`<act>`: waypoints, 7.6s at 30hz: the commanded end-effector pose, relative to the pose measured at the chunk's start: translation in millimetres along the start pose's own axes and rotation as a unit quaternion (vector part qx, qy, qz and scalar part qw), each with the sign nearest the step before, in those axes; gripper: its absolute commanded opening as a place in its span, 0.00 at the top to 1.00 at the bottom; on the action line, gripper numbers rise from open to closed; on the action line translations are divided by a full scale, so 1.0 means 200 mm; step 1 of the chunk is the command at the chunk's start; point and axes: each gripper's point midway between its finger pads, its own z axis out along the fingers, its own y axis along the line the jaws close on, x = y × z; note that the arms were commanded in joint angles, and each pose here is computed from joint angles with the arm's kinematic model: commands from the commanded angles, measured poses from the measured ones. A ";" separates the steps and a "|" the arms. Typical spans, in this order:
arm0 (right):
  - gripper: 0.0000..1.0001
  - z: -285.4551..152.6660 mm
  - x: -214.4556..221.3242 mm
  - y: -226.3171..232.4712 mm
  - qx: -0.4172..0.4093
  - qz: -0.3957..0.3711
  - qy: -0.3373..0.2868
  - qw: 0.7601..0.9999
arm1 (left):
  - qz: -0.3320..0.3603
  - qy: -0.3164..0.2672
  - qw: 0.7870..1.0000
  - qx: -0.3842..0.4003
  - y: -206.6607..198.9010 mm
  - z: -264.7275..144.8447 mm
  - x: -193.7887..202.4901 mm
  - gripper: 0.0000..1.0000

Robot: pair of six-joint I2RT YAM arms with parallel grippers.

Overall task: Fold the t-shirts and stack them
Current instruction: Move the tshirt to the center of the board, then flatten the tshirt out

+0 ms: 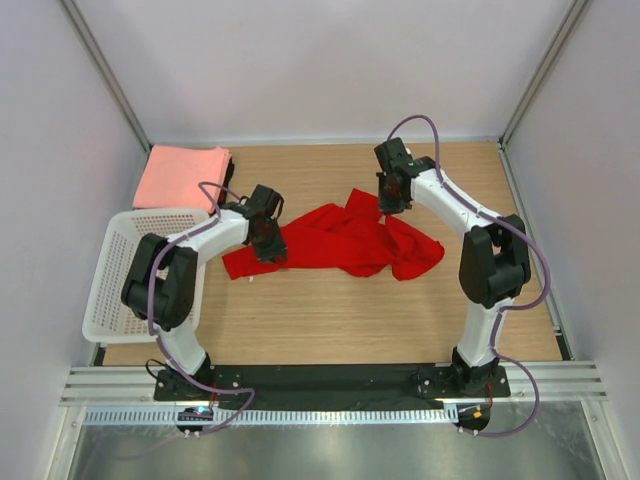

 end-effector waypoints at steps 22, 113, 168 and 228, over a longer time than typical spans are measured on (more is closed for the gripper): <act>0.99 -0.10 -0.05 0.01 -0.009 0.007 -0.031 0.999 | -0.020 -0.026 0.999 0.032 -0.10 -0.10 -0.02 0.73; 0.65 0.50 -0.04 -0.29 0.006 -0.001 0.035 0.999 | -0.059 -0.076 0.995 -0.040 0.25 -0.18 -0.42 1.00; 0.99 -2.22 -0.64 -0.64 -0.018 0.060 -0.618 0.784 | -0.090 -0.377 0.899 0.202 -0.07 -1.89 -0.59 1.00; 0.99 -0.40 -1.13 -0.44 -0.009 -0.079 -0.443 0.893 | -0.072 -0.319 0.929 0.172 -0.21 -0.54 -1.50 1.00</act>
